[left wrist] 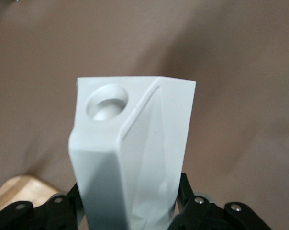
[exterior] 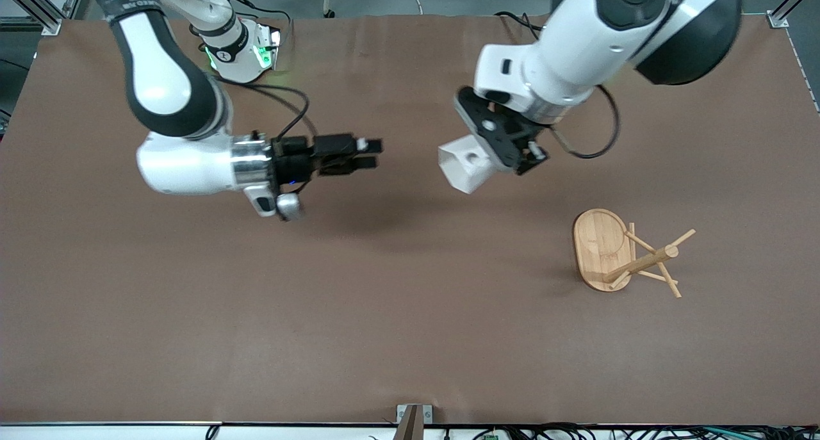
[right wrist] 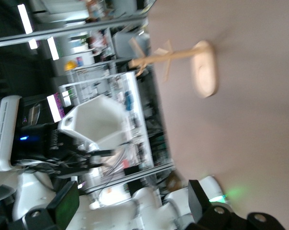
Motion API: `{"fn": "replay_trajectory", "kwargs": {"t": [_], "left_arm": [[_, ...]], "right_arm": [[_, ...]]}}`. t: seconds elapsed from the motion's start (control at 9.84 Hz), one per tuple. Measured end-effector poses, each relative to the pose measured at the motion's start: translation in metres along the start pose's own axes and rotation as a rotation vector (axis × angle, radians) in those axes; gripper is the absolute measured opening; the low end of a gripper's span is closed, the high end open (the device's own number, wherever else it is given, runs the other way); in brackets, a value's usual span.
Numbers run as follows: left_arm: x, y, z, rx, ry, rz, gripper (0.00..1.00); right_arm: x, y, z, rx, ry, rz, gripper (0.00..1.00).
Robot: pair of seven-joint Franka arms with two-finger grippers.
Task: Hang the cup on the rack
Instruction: 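Carry the cup to the rack with the left gripper while the right withdraws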
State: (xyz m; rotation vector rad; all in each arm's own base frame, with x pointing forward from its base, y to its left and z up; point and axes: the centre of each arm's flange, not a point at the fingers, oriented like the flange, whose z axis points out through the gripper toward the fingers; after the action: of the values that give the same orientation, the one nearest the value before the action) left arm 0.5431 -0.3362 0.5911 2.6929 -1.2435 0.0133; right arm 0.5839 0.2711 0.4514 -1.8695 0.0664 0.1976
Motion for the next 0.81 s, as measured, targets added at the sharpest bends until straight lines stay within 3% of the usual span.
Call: {"fn": "replay_trajectory", "kwargs": {"t": [0.3,0.61,0.81], "left_arm": [[-0.034,-0.073,-0.002,0.008,-0.021,-0.186,0.74],[-0.071,-0.139,0.001,0.004,-0.033,-0.411,0.74],[-0.078,-0.146,0.017,0.007,-0.069,-0.544,0.74]], "right_arm": [[0.024,0.043,-0.091,-0.268,0.097,-0.032,1.00],[0.022,0.056,-0.174,-0.574,0.129,-0.111,1.00],[0.009,0.040,-0.222,-0.816,0.140,-0.196,1.00]]}}
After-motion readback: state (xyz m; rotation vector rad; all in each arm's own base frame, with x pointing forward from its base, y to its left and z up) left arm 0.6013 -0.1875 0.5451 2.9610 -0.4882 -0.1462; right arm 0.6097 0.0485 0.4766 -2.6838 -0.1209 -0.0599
